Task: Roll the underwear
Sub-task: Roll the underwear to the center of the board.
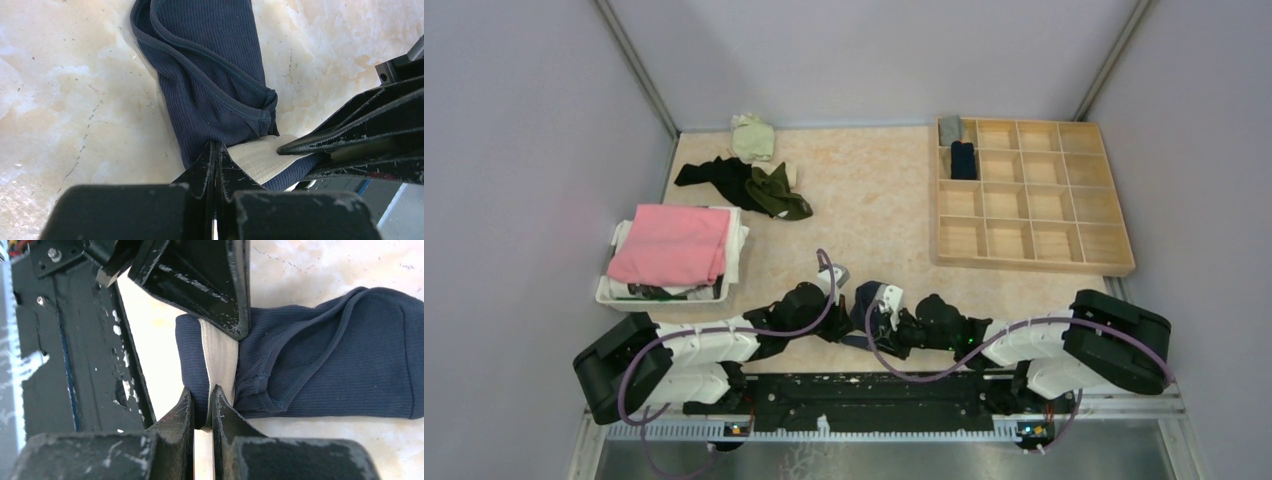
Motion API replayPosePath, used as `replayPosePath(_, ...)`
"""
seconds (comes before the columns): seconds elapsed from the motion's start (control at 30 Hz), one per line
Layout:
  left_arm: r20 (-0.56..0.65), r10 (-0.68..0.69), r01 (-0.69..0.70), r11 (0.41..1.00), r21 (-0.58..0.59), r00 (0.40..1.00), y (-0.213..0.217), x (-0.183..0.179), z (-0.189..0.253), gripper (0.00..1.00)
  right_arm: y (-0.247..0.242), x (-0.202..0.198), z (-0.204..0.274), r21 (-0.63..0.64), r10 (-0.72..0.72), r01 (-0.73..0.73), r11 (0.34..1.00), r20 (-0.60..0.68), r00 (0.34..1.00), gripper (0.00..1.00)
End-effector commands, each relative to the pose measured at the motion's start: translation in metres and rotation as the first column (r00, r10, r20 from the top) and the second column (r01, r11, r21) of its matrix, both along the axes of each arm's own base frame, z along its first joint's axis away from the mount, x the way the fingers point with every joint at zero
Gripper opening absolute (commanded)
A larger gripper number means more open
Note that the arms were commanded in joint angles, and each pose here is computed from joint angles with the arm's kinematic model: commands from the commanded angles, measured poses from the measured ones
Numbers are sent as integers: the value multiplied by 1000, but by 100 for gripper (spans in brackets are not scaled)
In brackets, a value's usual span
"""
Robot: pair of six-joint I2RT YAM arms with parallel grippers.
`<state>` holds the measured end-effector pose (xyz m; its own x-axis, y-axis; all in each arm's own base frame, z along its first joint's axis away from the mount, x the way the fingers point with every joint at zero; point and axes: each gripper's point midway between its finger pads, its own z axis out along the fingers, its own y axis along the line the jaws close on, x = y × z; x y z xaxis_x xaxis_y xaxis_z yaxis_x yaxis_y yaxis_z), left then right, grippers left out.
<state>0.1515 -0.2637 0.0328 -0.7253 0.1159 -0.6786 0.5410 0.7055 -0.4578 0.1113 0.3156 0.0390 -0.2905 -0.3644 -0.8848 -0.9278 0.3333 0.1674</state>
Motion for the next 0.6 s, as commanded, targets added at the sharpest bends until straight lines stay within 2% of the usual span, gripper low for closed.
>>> replayPosePath(0.0,-19,-13,14,1000,29,1000,7,-6,-10,0,-18,-5,-26,-47,-93,86,995,-196,976,0)
replayPosePath(0.23,-20,-12,13,1000,22,1000,6,-6,-8,0,-19,7,-32,-45,-155,148,988,-296,942,3)
replayPosePath(0.43,-8,13,-13,1000,-2,1000,7,-4,0,0,-34,25,-46,-109,-272,249,962,-382,883,3)
replayPosePath(0.57,3,22,-22,999,-29,1000,5,-2,9,0,-37,29,-54,-155,-304,263,952,-417,856,2)
